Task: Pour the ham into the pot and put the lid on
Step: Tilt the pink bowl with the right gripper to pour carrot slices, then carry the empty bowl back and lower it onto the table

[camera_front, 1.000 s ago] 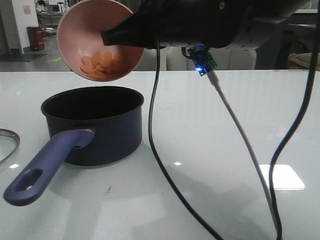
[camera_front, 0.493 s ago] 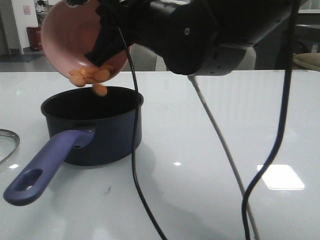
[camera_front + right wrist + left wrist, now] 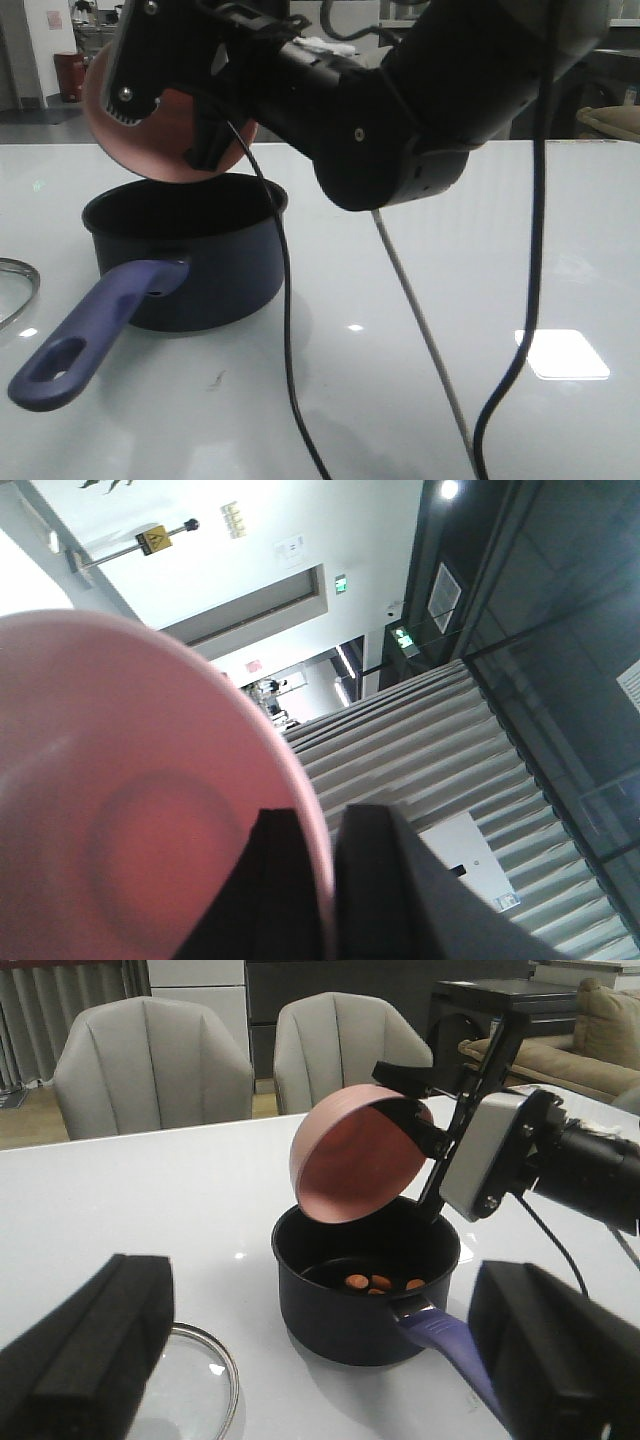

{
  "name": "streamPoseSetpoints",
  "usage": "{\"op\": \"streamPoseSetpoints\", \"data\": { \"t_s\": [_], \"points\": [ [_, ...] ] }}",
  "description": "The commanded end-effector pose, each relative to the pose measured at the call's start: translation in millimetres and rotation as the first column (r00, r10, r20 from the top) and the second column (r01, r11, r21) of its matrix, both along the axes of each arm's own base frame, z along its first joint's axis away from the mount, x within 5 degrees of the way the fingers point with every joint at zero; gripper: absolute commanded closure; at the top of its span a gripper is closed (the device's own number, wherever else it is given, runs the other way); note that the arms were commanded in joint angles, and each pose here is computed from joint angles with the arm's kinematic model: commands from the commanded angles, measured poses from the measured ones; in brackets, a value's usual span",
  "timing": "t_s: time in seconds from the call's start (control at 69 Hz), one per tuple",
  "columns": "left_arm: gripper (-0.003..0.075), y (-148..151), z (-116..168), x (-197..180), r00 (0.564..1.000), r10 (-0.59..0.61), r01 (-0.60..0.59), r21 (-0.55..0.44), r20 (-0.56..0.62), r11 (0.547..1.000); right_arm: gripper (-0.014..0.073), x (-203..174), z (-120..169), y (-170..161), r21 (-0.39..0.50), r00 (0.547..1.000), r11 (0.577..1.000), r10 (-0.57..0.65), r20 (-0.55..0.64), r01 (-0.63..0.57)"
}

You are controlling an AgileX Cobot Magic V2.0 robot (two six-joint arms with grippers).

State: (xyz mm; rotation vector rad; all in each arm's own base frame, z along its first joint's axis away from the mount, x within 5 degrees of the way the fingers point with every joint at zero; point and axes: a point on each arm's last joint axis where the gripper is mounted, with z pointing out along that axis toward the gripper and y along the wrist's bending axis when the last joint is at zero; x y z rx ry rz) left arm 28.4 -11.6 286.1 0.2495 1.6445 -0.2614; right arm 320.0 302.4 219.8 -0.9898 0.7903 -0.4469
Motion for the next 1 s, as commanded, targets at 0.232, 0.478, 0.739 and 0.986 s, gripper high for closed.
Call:
{"op": "streamPoseSetpoints", "data": {
  "t_s": [0.232, 0.478, 0.739, 0.986],
  "points": [
    [0.0096, 0, 15, -1, 0.996, -0.004, 0.007, -0.038, 0.084, 0.999, 0.0461, 12, 60, -14, 0.636, 0.964, 0.771, 0.149, -0.220, 0.026],
    [0.0096, 0, 15, -1, 0.996, -0.004, 0.007, -0.038, 0.084, 0.999, 0.0461, 2, 91, -18, 0.695, 0.811, 0.709, 0.336, -0.478, 0.116],
    [0.0096, 0, 15, -1, 0.996, -0.004, 0.007, -0.038, 0.084, 0.999, 0.0461, -20, 127, -49, 0.590, 0.553, 0.773, 0.394, -0.734, 0.234],
    [0.0096, 0, 15, -1, 0.996, -0.004, 0.007, -0.038, 0.084, 0.999, 0.0461, -13, 123, -96, 0.439, 0.317, 0.836, 0.340, -0.885, 0.330]
  ]
}}
